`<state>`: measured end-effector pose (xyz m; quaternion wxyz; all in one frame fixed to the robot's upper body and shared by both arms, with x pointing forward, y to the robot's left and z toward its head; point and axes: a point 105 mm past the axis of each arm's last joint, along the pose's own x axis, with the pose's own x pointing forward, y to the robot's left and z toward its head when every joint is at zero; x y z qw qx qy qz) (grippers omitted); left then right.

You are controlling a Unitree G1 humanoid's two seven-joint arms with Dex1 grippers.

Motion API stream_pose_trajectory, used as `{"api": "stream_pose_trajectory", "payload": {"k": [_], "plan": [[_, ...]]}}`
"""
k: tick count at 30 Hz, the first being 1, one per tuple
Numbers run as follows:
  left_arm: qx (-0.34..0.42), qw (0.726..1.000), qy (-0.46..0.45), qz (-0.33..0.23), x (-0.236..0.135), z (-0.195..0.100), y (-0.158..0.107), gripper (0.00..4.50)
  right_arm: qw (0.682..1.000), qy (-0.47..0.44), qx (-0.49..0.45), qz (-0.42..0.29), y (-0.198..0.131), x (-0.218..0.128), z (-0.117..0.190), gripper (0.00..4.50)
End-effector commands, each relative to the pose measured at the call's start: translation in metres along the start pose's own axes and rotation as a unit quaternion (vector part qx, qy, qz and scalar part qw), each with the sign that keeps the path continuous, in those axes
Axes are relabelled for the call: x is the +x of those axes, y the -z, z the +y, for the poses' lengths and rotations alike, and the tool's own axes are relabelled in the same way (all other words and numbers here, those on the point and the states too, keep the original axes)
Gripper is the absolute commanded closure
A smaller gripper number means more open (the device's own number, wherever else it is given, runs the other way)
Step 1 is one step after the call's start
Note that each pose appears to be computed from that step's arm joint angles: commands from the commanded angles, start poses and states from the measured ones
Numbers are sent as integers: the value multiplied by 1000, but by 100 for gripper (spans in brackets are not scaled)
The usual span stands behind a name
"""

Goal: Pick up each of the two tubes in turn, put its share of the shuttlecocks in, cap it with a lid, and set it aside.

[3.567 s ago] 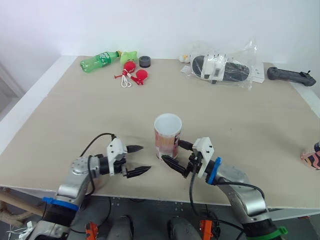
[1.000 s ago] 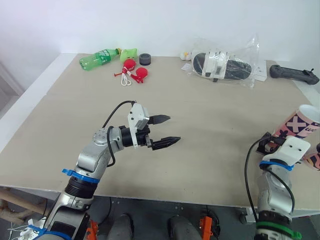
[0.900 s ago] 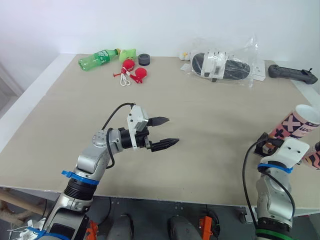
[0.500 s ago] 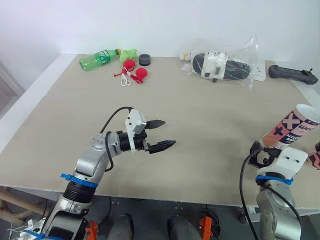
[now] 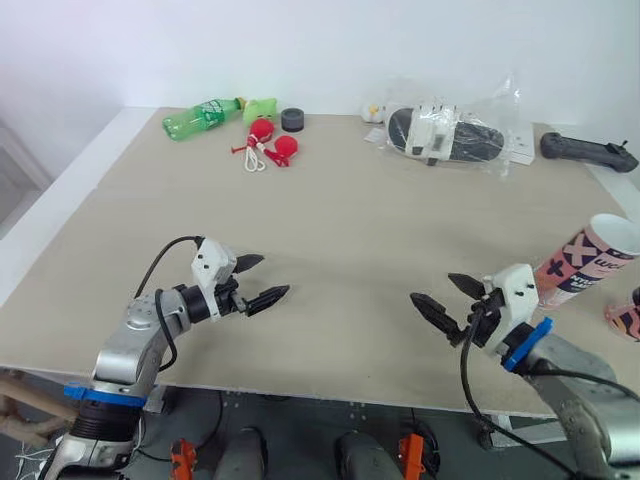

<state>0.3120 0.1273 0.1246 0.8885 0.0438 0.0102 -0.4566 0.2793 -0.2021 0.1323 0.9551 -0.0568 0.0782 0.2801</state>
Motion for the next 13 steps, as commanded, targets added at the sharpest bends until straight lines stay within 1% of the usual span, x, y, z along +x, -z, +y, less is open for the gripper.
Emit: {"api": "stream_pose_trajectory", "payload": {"k": [1,7,13], "plan": [[34,999,-6,-19,-5,2,-16,0,1000,-13,-6,-4,-6,1,-4,3],[37,999,0,-17,-3,2,-17,0,1000,7,-6,-18,-9,4,-9,3],[39,999,17,-10,2,-2,-17,0,999,27,-4,-19,-2,1,-9,3]]}}
